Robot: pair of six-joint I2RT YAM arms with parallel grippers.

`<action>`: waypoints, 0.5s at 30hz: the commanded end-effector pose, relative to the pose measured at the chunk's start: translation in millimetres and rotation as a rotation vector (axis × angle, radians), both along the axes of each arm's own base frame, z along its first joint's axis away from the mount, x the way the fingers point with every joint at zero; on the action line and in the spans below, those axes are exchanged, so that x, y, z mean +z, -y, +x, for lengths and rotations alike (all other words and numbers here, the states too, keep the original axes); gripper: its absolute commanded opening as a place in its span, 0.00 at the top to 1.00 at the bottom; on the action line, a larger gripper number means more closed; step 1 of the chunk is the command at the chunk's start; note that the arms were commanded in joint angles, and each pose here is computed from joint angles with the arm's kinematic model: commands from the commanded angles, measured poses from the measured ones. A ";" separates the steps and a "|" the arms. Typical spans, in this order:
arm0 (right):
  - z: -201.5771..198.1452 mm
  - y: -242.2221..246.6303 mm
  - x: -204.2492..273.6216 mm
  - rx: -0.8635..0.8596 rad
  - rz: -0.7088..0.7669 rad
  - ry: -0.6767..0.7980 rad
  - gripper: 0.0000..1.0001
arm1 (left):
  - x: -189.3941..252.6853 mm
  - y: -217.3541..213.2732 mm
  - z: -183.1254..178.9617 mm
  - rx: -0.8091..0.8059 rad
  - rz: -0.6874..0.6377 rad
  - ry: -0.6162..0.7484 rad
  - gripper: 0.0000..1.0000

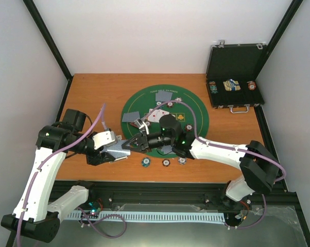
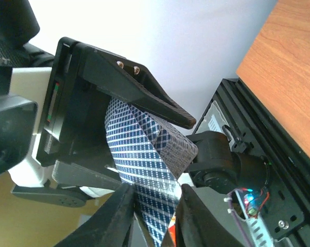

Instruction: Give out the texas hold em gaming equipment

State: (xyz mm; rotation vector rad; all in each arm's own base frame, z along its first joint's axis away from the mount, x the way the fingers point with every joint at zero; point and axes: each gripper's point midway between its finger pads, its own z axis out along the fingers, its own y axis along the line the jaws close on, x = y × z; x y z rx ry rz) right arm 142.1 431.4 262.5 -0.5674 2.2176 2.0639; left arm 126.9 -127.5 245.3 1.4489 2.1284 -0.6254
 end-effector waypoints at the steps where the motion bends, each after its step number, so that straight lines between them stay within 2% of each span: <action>1: 8.3 12.3 -16.1 -0.058 -0.078 -0.031 0.80 | 19.9 8.2 -2.1 -0.016 -0.072 0.052 0.87; 8: 13.0 24.6 -8.3 -0.090 -0.086 -0.018 0.93 | 20.2 7.6 -1.5 -0.017 -0.067 0.056 0.87; 15: 31.6 45.2 -11.7 -0.145 -0.127 -0.007 0.97 | 17.8 6.7 -0.4 -0.017 -0.058 0.054 0.87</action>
